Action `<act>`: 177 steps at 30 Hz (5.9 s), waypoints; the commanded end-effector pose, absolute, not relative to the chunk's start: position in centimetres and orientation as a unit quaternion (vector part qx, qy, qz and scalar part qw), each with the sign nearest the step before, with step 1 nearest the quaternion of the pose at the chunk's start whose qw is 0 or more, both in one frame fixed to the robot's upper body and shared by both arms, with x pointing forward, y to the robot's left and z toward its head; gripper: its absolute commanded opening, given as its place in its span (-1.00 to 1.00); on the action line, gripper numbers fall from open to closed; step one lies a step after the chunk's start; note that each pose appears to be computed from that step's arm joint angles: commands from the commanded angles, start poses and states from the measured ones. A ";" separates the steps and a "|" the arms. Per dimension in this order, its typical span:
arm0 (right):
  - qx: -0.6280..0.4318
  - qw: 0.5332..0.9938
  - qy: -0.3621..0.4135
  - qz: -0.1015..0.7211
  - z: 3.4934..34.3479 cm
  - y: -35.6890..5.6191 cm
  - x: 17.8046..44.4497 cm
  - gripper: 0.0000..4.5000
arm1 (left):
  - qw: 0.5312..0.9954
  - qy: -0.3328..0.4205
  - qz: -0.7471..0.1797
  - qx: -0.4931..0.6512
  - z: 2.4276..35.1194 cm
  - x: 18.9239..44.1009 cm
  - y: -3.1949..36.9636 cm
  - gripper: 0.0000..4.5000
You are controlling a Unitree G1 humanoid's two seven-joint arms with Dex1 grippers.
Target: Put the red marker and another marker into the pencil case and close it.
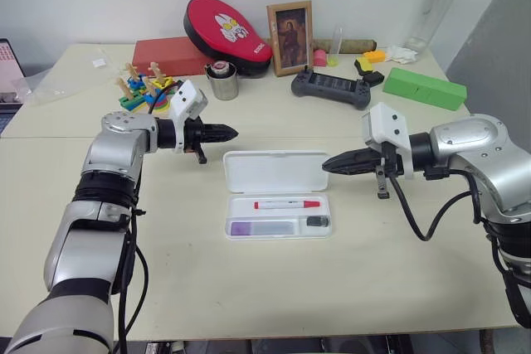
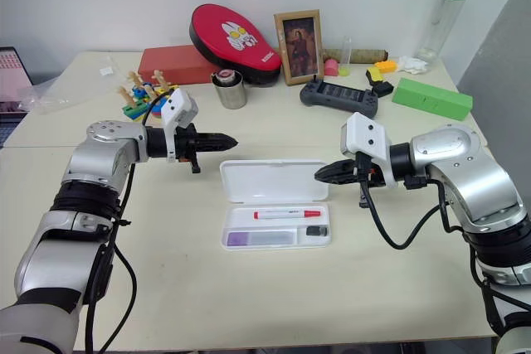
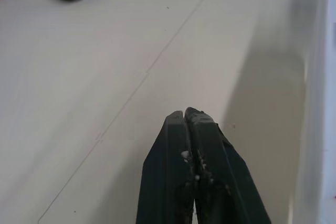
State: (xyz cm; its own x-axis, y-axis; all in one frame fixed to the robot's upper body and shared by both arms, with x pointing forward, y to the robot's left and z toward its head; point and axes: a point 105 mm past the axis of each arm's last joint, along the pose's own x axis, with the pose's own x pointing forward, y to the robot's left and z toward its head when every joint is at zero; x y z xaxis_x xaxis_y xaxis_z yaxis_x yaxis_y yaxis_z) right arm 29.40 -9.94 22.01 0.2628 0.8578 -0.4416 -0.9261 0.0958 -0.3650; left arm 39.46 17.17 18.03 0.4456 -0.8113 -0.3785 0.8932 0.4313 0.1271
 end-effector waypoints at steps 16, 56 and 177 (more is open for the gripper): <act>-0.382 0.767 0.105 0.505 20.6 -15.6 33.1 -0.99 | 0.783 0.125 -0.575 0.201 19.4 39.2 14.7 -0.94; -0.382 0.769 0.100 0.503 20.3 -15.7 32.8 -0.99 | 0.762 0.019 -0.626 0.166 25.1 36.9 10.1 -0.94; -0.177 0.881 0.115 0.424 15.1 -18.3 31.1 -0.99 | 0.986 0.038 -0.154 0.052 13.5 29.6 24.5 -0.94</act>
